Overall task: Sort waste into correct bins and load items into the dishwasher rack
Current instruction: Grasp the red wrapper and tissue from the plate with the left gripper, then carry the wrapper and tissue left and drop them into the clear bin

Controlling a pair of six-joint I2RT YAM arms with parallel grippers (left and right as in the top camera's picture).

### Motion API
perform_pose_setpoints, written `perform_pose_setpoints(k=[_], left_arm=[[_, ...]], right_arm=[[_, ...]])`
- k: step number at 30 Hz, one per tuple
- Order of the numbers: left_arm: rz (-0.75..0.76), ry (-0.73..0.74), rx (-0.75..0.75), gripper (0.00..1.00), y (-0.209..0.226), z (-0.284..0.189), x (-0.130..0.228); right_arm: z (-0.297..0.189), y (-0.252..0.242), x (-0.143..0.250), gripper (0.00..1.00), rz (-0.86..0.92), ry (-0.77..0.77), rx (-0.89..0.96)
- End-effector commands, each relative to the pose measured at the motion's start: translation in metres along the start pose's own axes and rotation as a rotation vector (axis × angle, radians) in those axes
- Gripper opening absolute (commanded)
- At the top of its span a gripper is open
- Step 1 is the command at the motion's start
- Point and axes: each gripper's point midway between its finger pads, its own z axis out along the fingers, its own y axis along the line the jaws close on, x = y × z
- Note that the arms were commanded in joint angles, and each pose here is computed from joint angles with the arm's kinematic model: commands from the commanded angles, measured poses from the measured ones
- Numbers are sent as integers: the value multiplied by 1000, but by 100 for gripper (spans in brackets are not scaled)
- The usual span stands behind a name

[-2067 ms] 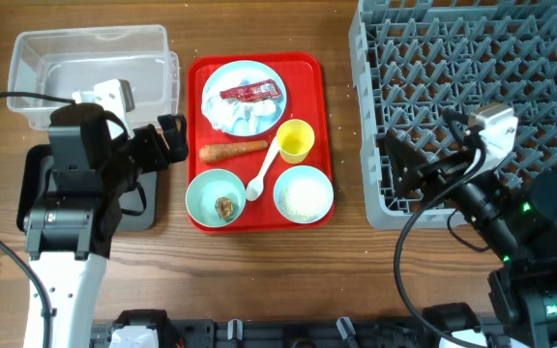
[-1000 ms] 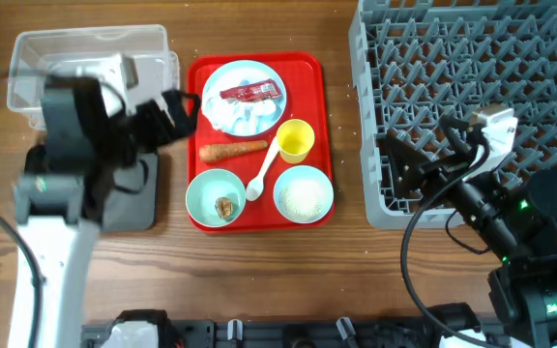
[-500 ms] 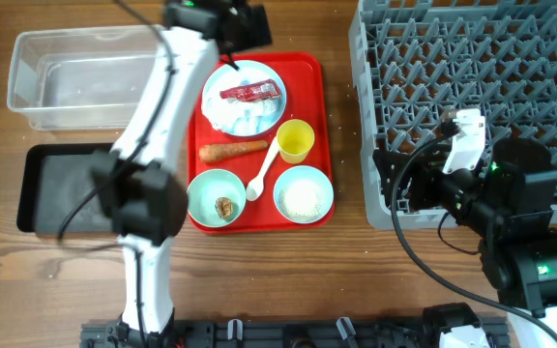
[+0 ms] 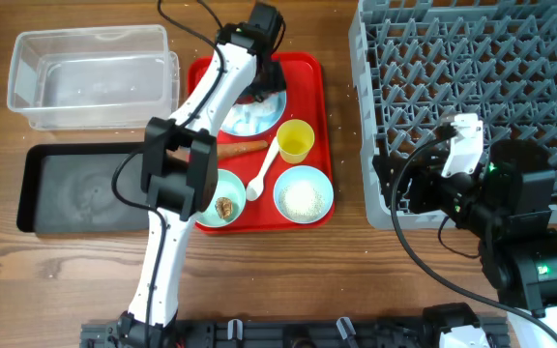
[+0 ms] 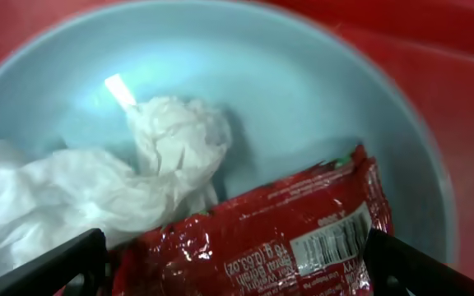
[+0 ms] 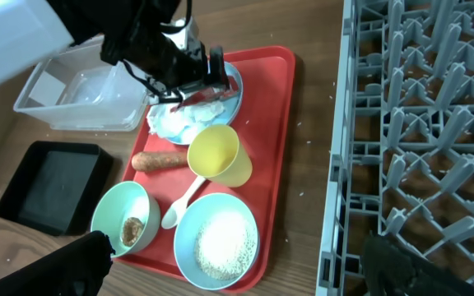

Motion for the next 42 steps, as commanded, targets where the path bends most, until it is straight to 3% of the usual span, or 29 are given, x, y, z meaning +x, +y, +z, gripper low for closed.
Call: perform_pose_setpoints(k=[1,3,4,5,6,9,10,15,20,25,29,33,37,38,39,40,41,42], left_arm=[[-11,63,-66,100,13,24,15],[-1,104,-91,98,18,29,25],[2,116,-99,91,19,30,28],[5,119,-101,71,19,30,30],[7,118,-100,59,19,30,29],[6,114,-97,8,18,30,28],[7,114,-97,4,18,30,28],[-9,72,-63,4,19,3,10],[-60,-53,100,4,22,-86,-42],[-111,-238,175,4,66,-190,-81],[-192,-366,170,4,123,-244,-104],[-321,-437,4,4,199,-237,-130],[-422,-439,-81,5,254,-182,-161],[-436,-428,-92,8,262,-163,-166],[-441,-406,-104,26,267,-146,-167],[-442,-386,-113,70,269,-134,-166],[-442,-361,-125,84,272,-119,-164],[-441,-337,-134,89,273,-106,-162]], right_arm=[[0,1,-4,100,6,-1,0],[4,0,-3,100,12,13,4],[6,-2,-2,100,16,23,6],[9,-3,-1,100,19,31,8],[11,-4,0,100,22,41,10],[16,-6,2,100,38,63,15],[18,-7,3,99,46,69,17],[20,-8,4,100,63,77,20],[20,-8,4,100,61,76,19],[20,-8,4,100,62,76,19],[20,-8,4,100,62,76,19],[20,-8,4,100,62,76,19],[20,-8,4,100,62,76,19],[20,-8,4,100,62,76,19],[20,-8,4,100,62,76,19],[20,-8,4,100,62,76,19],[20,-8,4,100,62,75,19],[20,-8,4,100,62,76,19]])
